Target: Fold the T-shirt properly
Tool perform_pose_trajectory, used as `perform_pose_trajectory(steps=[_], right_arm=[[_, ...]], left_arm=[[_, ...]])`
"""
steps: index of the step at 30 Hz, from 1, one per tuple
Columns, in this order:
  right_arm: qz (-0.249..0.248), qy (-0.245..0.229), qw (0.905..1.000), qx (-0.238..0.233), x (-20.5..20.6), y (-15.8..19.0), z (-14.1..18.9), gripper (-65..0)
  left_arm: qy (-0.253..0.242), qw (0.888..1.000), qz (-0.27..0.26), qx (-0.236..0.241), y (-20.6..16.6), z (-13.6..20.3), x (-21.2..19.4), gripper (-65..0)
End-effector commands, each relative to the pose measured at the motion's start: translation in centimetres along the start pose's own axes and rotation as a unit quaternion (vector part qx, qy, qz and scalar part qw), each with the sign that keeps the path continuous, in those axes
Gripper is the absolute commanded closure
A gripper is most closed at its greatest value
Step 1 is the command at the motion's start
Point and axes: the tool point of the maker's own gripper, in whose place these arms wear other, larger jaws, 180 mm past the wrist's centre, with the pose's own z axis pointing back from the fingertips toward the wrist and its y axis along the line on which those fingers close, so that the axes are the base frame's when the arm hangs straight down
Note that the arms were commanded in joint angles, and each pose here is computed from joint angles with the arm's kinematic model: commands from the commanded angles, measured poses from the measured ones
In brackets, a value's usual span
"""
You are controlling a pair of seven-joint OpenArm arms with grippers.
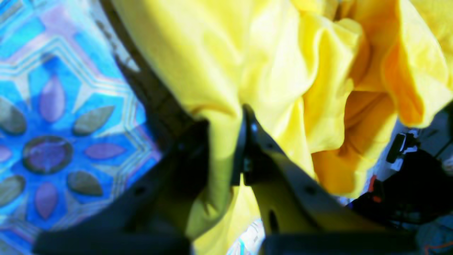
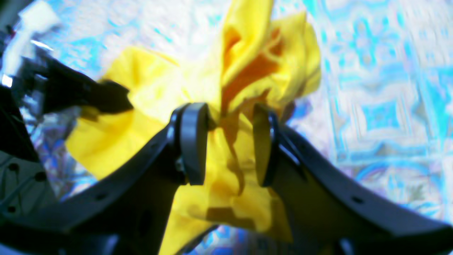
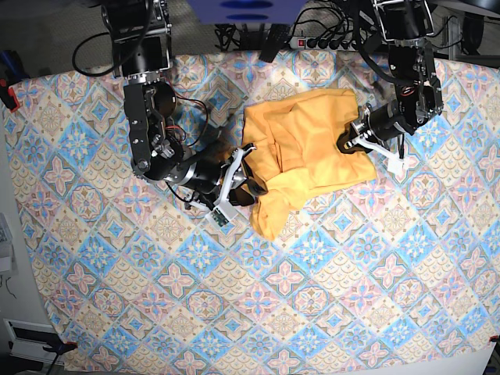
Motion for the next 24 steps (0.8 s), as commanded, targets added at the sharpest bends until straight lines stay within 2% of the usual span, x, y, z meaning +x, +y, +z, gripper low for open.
perform_pose_trajectory(steps=[1, 11, 16, 17, 20, 21, 24], right_arm=[[0.004, -0.027, 0.9996, 0.01, 1.7, 0.3, -0.1, -20.9], [-0.01, -0.016, 0.9997, 0.016, 0.8, 0.3, -0.9, -21.0], [-0.007, -0.01, 0.9989, 0.046, 0.4, 1.5, -3.0, -20.3], [-0.008, -0.007, 0.9986, 0.053, 0.1, 1.9, -3.3, -18.1], [-0.009, -0.003, 0.9981, 0.061, -0.2, 2.4, -3.7, -2.9], [-0.006, -0.004, 0.998, 0.062, 0.0, 2.5, -3.7, -1.4], [0.005, -0.017, 0.9978, 0.064, 1.0, 2.9, -3.4, -3.4]], left_arm=[[-0.014, 1.0, -0.006, -0.011, -0.7, 0.2, 1.1, 0.0], [-0.014, 1.0, -0.004, -0.009, -0.5, 0.3, 1.0, 0.0], [-0.015, 1.0, -0.003, -0.007, -0.3, 0.4, 1.0, 0.0], [-0.015, 1.0, -0.003, -0.007, -0.3, 0.4, 1.1, 0.0], [-0.015, 1.0, -0.004, -0.007, -0.3, 0.4, 1.1, 0.0], [-0.015, 1.0, -0.004, -0.007, -0.3, 0.4, 1.1, 0.0], [-0.016, 1.0, -0.005, -0.006, -0.2, 0.5, 1.2, 0.0]])
